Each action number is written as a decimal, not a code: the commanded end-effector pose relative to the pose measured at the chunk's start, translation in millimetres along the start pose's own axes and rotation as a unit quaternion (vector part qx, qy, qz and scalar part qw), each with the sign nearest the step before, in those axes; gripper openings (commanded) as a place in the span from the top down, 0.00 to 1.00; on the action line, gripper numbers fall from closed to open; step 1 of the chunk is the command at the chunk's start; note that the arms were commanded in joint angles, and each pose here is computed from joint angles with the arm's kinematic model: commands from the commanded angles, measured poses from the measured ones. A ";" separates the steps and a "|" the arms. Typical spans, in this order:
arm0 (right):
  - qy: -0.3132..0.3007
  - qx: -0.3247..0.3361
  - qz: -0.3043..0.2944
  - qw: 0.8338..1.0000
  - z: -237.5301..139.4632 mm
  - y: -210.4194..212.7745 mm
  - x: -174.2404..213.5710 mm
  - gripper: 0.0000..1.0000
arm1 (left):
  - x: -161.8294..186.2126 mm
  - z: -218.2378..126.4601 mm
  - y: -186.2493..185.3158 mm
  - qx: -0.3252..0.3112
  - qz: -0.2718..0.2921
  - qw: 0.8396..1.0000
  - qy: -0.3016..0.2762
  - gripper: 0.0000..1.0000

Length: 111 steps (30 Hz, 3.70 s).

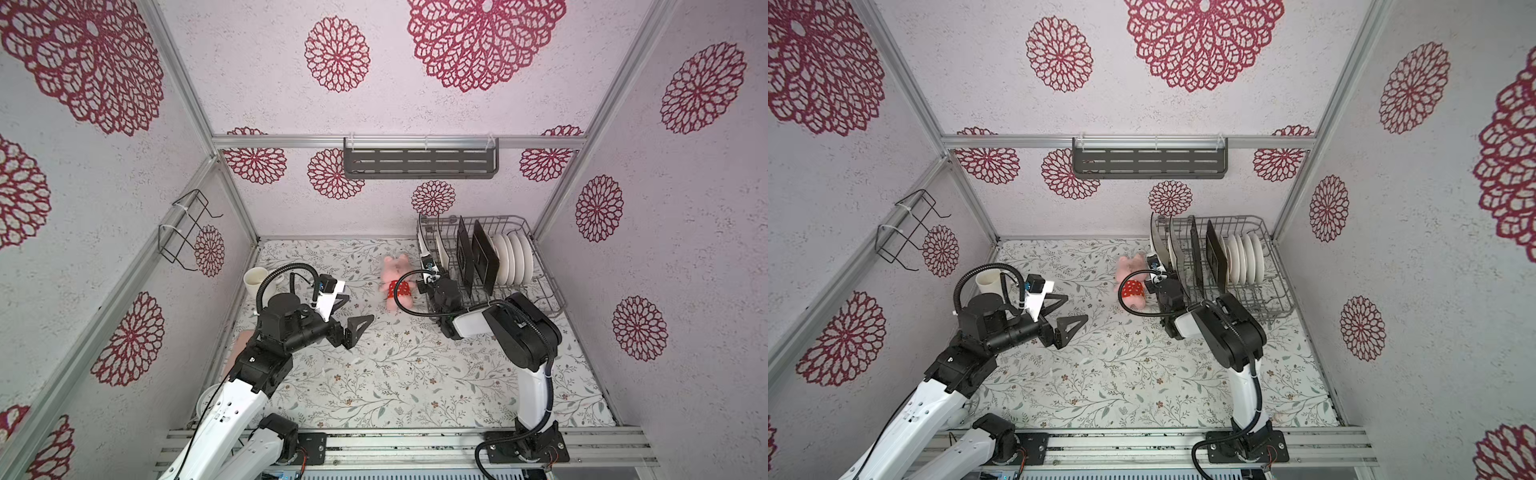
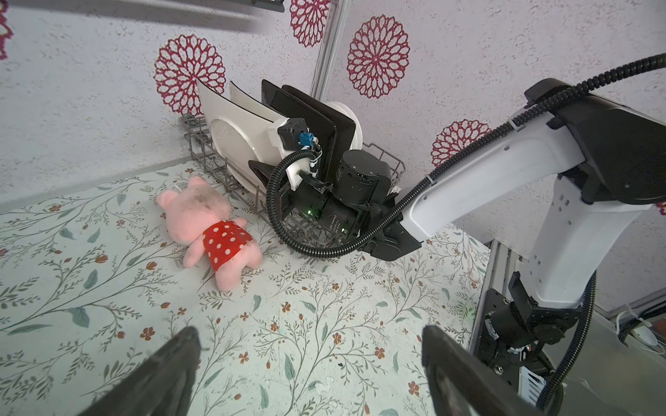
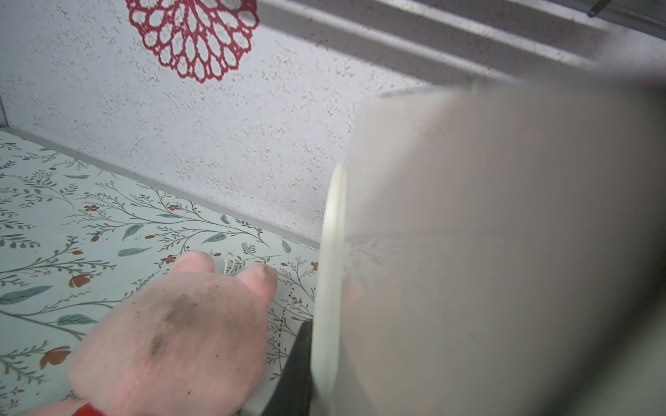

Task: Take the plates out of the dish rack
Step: 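Lift the white plate upward out of the rack slot with the right gripper, then tilt the plate toward the left gripper while the left arm moves closer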

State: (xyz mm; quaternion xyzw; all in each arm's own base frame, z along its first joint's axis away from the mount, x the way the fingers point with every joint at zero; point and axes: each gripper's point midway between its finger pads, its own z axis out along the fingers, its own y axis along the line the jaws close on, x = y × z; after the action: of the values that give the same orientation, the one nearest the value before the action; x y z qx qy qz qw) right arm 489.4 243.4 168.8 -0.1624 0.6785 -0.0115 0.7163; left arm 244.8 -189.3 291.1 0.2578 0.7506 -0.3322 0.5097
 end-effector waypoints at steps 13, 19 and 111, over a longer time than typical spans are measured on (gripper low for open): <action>-0.145 0.000 0.027 0.989 -10.6 -21.4 -113.6 1.00 | 4.0 -3.7 1.2 -0.010 0.001 1.000 -0.011 0.03; -0.164 0.006 0.048 0.985 -15.1 -27.0 -125.6 1.00 | 5.1 -5.2 0.5 -0.010 -0.001 1.000 -0.011 0.03; -0.249 -0.068 -0.042 0.965 -61.8 2.0 -245.1 1.00 | -1.7 -23.0 15.3 -0.011 -0.098 0.995 0.007 0.03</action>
State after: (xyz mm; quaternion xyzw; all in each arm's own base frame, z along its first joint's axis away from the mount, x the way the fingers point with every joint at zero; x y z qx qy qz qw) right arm 444.7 290.9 268.1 -0.2670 0.6217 0.0531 0.7344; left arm 240.8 -167.6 283.3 0.2023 0.7829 -0.3352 0.4834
